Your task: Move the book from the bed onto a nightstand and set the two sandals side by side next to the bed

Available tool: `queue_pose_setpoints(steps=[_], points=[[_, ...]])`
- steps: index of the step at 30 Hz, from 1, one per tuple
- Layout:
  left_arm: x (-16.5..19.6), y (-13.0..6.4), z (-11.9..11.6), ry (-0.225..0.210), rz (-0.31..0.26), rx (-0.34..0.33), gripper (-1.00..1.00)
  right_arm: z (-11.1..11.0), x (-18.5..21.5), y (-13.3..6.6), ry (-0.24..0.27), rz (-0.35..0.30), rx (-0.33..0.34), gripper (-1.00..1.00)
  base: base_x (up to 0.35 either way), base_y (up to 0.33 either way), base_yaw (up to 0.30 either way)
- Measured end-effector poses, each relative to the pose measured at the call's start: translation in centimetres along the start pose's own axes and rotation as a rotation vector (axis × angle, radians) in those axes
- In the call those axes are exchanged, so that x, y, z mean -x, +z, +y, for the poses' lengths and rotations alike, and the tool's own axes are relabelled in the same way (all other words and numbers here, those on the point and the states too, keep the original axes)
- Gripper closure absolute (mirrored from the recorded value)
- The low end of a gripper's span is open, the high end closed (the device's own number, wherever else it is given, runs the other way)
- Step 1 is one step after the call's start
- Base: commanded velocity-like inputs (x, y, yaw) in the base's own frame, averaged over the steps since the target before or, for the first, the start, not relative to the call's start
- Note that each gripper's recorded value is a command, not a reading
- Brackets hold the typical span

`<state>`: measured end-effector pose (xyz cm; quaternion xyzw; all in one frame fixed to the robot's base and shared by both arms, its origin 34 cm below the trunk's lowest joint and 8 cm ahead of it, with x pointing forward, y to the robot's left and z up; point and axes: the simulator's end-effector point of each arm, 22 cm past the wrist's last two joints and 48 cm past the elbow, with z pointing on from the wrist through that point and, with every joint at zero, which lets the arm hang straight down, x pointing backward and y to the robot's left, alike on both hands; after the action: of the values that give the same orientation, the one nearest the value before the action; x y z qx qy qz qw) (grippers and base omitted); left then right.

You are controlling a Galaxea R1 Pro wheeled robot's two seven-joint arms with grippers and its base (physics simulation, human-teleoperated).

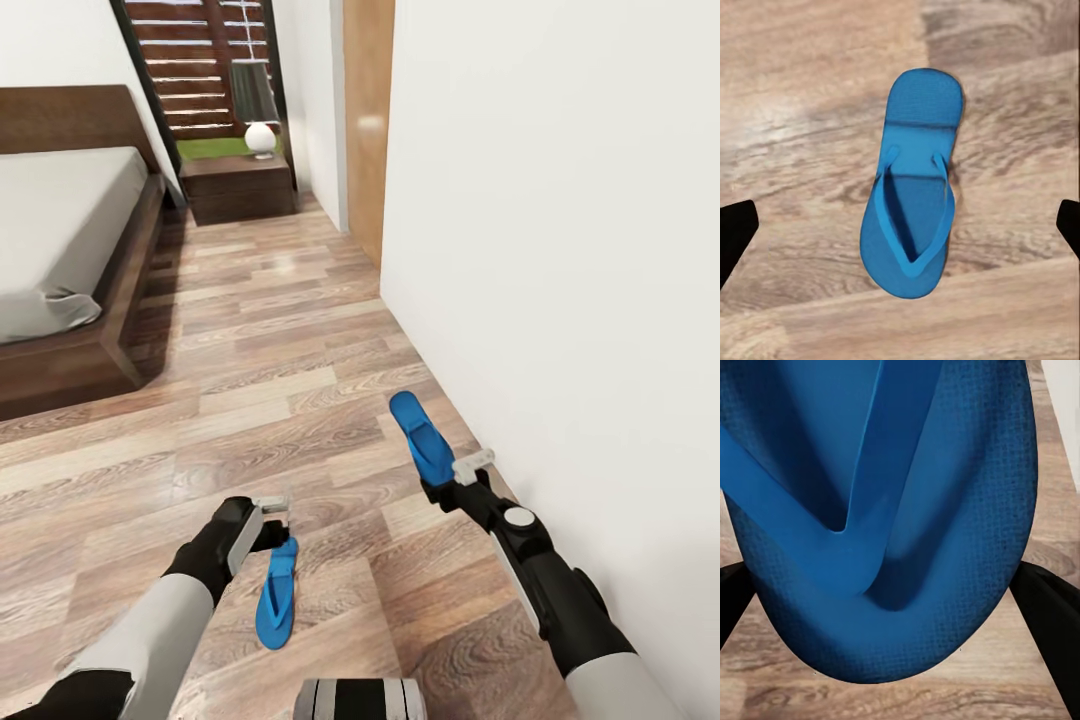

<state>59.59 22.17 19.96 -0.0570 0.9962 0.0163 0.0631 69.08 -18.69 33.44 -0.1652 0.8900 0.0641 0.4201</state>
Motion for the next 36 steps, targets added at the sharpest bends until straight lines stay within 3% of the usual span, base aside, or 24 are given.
queue_pose_setpoints(steps=[4, 7, 22, 36], points=[[3.2, -0.7, 0.4, 0.057, -0.064, 0.067, -1.00, 0.0, -0.8, 0.4, 0.003, 0.015, 0.000, 1.00, 0.000, 0.000, 0.000], [3.4, -0.3, 0.6, 0.061, -0.069, 0.075, -1.00, 0.0, -1.4, 0.7, 0.007, 0.028, -0.001, 1.00, 0.000, 0.000, 0.000], [1.3, 2.8, -0.1, 0.098, -0.017, 0.072, -1.00, 0.7, -5.0, 2.2, 0.022, 0.091, 0.017, 1.00, 0.000, 0.000, 0.000], [-0.9, 5.6, 0.0, 0.102, 0.037, 0.074, -1.00, 1.3, -8.5, 3.5, 0.034, 0.147, 0.032, 1.00, 0.000, 0.000, 0.000]])
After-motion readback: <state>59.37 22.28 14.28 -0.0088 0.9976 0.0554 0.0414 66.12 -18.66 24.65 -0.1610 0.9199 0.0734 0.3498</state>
